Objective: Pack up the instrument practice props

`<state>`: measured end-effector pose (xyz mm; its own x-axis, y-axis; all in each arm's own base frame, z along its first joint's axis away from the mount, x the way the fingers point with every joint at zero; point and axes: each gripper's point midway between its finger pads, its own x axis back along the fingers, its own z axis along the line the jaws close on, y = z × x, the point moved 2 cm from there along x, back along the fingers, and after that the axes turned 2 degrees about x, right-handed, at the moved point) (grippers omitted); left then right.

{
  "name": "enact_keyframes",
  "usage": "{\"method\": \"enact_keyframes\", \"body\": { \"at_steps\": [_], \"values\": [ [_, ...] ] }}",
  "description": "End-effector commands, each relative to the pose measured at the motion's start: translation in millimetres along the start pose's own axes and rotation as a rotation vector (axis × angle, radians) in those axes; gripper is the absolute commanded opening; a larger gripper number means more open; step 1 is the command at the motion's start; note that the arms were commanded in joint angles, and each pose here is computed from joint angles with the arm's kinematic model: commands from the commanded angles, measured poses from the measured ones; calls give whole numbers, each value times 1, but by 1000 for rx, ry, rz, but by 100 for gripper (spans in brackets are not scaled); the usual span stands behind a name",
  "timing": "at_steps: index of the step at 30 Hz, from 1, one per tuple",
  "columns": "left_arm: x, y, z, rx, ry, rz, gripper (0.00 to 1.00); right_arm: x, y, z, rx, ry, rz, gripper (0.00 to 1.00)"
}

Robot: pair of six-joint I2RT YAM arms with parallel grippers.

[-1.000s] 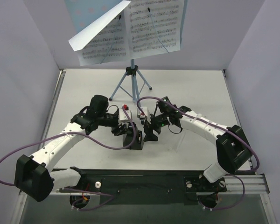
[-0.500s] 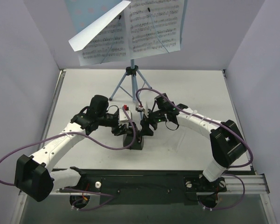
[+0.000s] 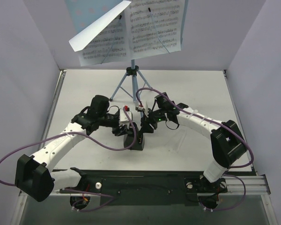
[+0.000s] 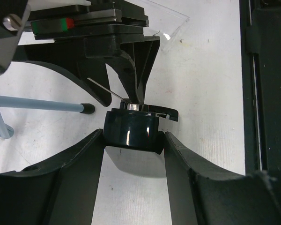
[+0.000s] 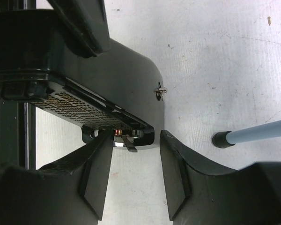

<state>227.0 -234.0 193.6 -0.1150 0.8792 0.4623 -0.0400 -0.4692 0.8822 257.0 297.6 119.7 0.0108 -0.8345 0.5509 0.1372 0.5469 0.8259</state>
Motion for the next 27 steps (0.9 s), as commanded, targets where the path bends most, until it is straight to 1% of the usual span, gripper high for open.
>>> {"method": "enact_keyframes", "body": {
  "at_steps": [1,4,7,19,24,27],
  "values": [
    [-4,-14,-1,-7,-21,62,0,5,10,4,82,52,-22,40],
    [-4,-15,-1,-11,-23,66,0,6,8,5,74,52,-20,38],
    [-4,-15,-2,-8,-25,67,0,6,8,6,72,53,-22,33],
    [-3,-17,-3,-13,-24,70,0,6,4,8,53,57,-24,21],
    [-3,-18,-4,-13,-29,73,0,9,2,9,39,59,-28,13],
    [-4,-19,-5,-12,-32,72,0,10,2,10,38,71,-30,10]
  ]
}}
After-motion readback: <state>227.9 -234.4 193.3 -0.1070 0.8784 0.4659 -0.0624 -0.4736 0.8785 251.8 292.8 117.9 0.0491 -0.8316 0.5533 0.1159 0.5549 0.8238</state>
